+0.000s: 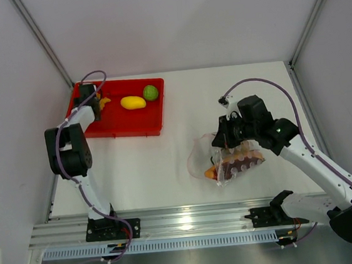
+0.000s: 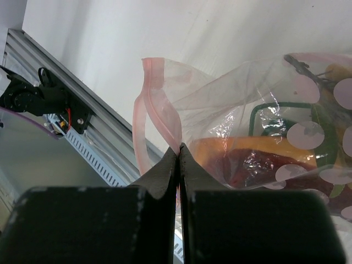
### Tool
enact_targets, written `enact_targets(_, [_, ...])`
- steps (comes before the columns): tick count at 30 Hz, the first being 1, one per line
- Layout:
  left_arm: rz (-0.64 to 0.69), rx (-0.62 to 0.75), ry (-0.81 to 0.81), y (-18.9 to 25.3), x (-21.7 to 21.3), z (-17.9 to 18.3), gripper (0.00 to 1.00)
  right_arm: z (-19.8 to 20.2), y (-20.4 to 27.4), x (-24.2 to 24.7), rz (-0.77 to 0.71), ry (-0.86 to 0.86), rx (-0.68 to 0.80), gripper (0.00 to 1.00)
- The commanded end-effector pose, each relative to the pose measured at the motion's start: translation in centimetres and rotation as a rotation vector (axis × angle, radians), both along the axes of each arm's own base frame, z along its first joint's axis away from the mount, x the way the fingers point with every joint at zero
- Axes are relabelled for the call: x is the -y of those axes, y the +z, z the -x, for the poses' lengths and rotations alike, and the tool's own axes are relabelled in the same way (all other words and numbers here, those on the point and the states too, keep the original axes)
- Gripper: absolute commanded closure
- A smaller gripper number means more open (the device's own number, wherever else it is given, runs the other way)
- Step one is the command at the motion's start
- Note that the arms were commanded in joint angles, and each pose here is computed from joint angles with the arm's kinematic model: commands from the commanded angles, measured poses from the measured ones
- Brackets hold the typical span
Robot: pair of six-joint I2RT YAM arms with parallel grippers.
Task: Place the food in the zip-top bag and seal the zipper
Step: Pick up the fake vegetable from the bin, then place the fake vegetable in the zipper food storage bag.
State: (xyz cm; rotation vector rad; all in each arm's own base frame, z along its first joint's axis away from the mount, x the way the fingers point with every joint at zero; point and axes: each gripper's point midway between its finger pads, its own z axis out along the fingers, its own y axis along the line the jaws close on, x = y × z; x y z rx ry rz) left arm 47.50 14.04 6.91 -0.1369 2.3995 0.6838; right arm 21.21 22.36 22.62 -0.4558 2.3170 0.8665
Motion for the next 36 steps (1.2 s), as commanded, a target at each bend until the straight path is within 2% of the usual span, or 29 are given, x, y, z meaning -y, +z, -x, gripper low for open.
enact_targets(1, [0.008,0.184,0.06,6.1,0.7,-0.7,0.99,-0.5,2.1,0.3,-0.027,-0.034,0.054,1.0])
enact_targets(8, [0.065,0.274,0.04,12.4,4.6,1.1,0.99,-0.9,2.4,1.6,0.026,-0.081,0.071,1.0])
enact_targets(10, [0.141,0.269,0.054,12.6,6.0,2.6,0.99,-1.3,2.5,1.8,0.04,-0.091,0.071,1.0])
enact_targets(14, [0.279,0.281,-0.067,15.3,12.3,5.3,1.0,-1.9,3.2,2.1,0.054,-0.104,0.079,1.0])
enact_targets(20, [0.631,0.318,-0.462,19.8,25.2,12.9,0.99,-2.6,3.7,2.1,0.059,-0.118,0.058,1.0])
enact_targets(21, [0.734,0.297,-0.576,20.0,28.0,14.8,0.99,-2.5,3.8,2.0,0.053,-0.115,0.056,1.0])
enact_targets(22, [0.791,0.333,-0.68,22.2,30.4,17.3,1.0,-2.5,3.9,1.9,0.049,-0.112,0.053,1.0])
enact_targets(25, [0.987,0.326,-0.866,23.9,35.5,22.7,1.0,-2.5,4.4,1.7,0.033,-0.108,0.041,1.0])
enact_targets(28, [1.119,0.308,-0.987,24.3,39.1,26.9,0.99,-2.3,5.3,1.2,-0.006,-0.098,0.032,1.0])
enact_targets(29, [1.143,0.282,-1.006,23.1,40.0,27.8,0.99,-2.2,5.6,0.9,-0.022,-0.092,0.028,1.0])
enact_targets(31, [1.214,0.282,-1.107,23.6,42.4,29.9,0.99,-1.9,6.4,0.4,-0.06,-0.072,0.017,1.0])
enact_targets(33, [1.206,0.203,-1.136,22.0,44.0,31.1,0.99,-1.5,6.8,0.2,-0.076,-0.057,0.008,1.0])
enact_targets(36, [1.179,0.126,-1.11,19.8,45.3,31.1,1.0,-0.8,7.7,-0.1,-0.111,-0.033,0.008,1.0])
